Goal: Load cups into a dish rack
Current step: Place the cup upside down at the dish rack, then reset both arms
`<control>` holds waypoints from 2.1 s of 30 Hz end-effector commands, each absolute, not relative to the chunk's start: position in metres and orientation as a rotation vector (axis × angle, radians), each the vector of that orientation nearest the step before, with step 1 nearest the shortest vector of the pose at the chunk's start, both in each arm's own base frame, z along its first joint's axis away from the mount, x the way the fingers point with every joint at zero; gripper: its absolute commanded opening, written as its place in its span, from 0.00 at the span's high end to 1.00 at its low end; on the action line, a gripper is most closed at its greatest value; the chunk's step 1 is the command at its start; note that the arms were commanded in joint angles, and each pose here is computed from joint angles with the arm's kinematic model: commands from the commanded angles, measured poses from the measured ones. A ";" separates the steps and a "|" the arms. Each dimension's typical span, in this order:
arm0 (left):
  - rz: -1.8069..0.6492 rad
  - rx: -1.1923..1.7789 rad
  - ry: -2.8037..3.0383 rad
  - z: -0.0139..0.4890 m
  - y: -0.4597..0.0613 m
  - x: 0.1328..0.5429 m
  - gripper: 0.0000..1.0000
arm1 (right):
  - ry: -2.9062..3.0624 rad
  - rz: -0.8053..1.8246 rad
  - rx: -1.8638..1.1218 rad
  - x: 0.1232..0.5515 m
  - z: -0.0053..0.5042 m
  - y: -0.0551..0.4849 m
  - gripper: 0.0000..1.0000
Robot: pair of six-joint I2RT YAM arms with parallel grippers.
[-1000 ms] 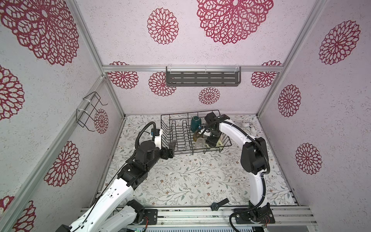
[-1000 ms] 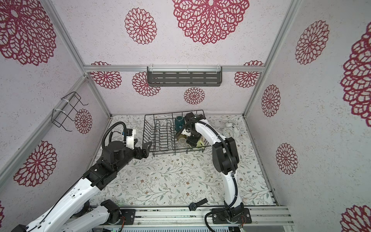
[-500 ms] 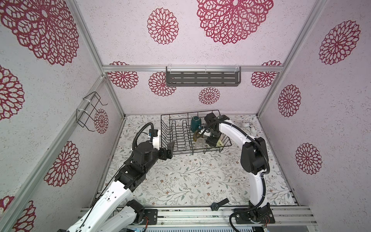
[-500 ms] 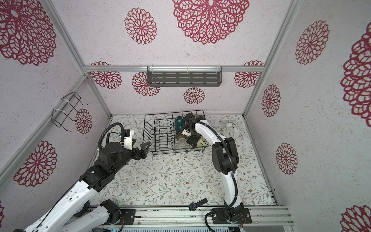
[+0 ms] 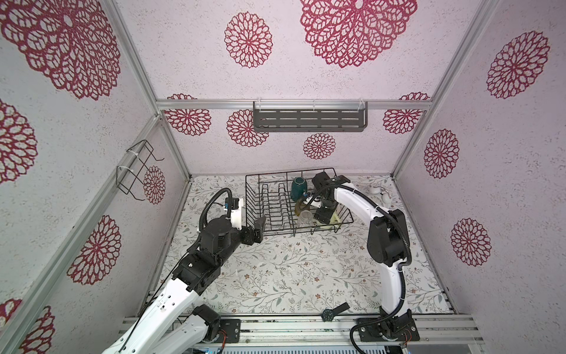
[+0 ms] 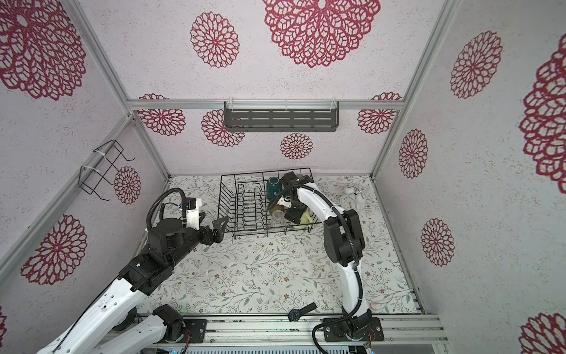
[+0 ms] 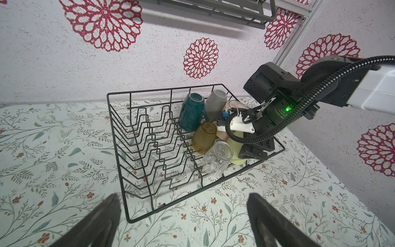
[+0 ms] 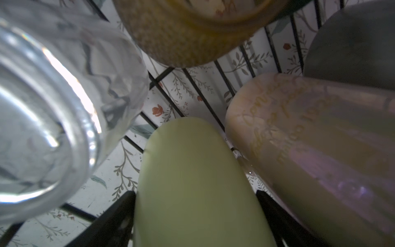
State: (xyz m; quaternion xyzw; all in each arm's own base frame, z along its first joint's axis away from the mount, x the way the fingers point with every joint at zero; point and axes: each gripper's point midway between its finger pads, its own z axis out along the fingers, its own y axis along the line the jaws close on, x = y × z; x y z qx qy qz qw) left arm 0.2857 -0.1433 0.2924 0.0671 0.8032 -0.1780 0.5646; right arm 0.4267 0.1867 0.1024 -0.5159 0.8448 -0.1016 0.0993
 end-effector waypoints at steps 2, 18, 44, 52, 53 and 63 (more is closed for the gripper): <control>-0.410 0.143 1.879 0.295 -0.138 0.285 0.04 | 2.537 -0.311 -1.573 0.410 0.105 0.179 0.11; -0.381 0.141 1.863 0.303 -0.131 0.281 0.04 | 2.528 -0.276 -1.469 0.397 0.149 0.181 0.12; 0.192 -0.429 1.859 0.268 0.019 0.288 0.03 | 1.371 0.128 -0.029 0.336 0.385 0.078 0.01; 0.296 -0.362 1.952 0.209 0.039 0.300 0.03 | 1.486 -0.156 0.368 0.320 0.270 -0.028 0.01; 0.311 -0.329 1.948 0.204 0.039 0.302 0.03 | 1.509 -0.184 0.359 0.319 0.253 -0.030 0.01; 0.359 -0.304 1.822 0.167 0.049 0.308 0.03 | 1.695 -0.240 0.336 0.330 0.151 -0.037 0.01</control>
